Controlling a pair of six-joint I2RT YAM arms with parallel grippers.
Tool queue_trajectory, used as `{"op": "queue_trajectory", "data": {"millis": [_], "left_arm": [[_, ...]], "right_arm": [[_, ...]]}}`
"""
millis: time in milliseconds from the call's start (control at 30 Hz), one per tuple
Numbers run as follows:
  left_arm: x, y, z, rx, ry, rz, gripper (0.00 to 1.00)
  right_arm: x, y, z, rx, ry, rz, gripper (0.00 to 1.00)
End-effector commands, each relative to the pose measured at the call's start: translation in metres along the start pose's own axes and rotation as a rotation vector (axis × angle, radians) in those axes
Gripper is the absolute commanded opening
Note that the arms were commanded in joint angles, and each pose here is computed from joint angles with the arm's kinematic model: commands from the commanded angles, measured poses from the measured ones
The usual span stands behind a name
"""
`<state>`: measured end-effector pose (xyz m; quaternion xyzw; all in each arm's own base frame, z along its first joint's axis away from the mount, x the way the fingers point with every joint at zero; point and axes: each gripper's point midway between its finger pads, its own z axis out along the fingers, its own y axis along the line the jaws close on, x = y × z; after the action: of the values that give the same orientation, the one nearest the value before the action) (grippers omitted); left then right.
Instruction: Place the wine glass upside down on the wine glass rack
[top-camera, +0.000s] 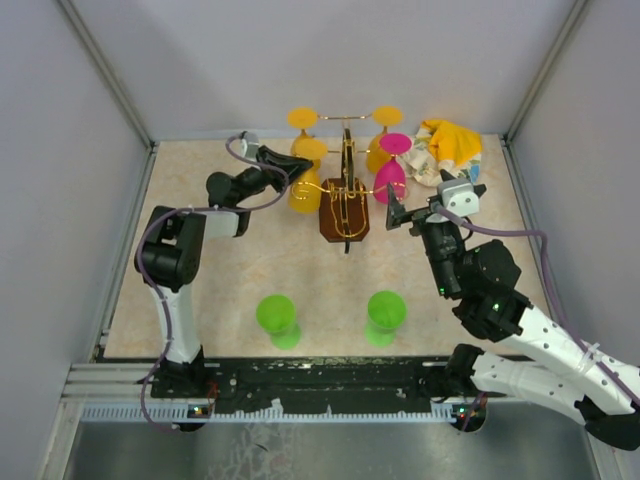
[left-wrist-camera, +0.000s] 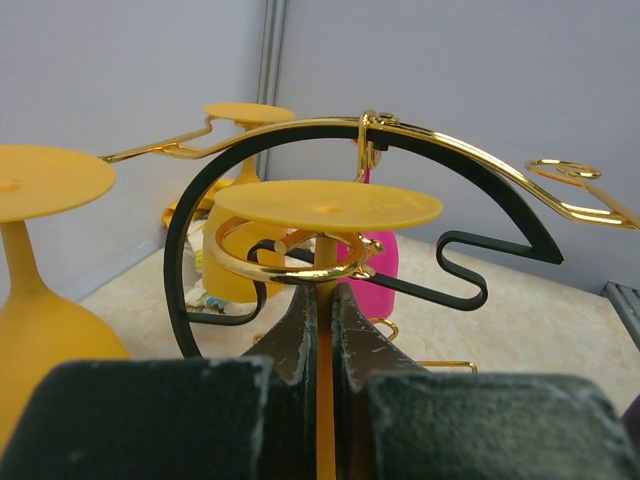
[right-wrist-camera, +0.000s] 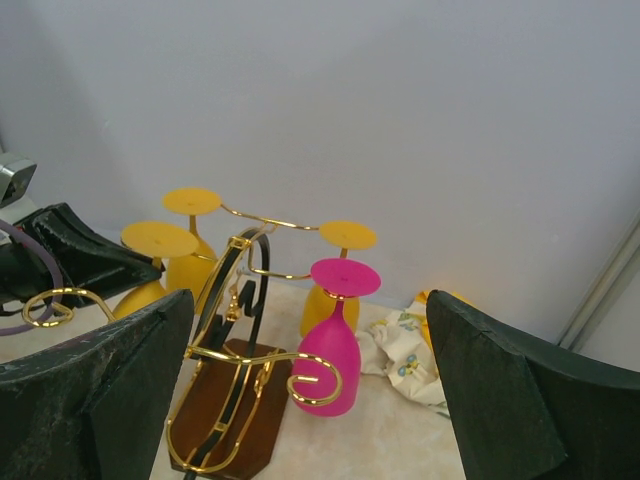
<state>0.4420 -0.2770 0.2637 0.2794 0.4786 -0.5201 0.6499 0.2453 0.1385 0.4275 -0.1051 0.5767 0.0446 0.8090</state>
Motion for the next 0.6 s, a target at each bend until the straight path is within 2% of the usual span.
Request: {"op": "queue_trajectory", "data": {"millis": [0, 267, 567], "left_arm": [[-0.028, -0.001, -0.005, 0.036, -0.115, 0.100, 0.00], [-0.042, 0.012, -0.028, -0.002, -0.141, 0.118, 0.00], [-0.045, -0.007, -0.036, 0.030, -0.108, 0.145, 0.00]], "right_arm": [[-0.008, -0.007, 0.000, 0.023, -0.017, -0.008, 0.99], [-0.001, -0.006, 0.001, 0.027, -0.001, -0.019, 0.99], [0.002, 0.000, 0.005, 0.021, 0.009, -0.021, 0.99]]}}
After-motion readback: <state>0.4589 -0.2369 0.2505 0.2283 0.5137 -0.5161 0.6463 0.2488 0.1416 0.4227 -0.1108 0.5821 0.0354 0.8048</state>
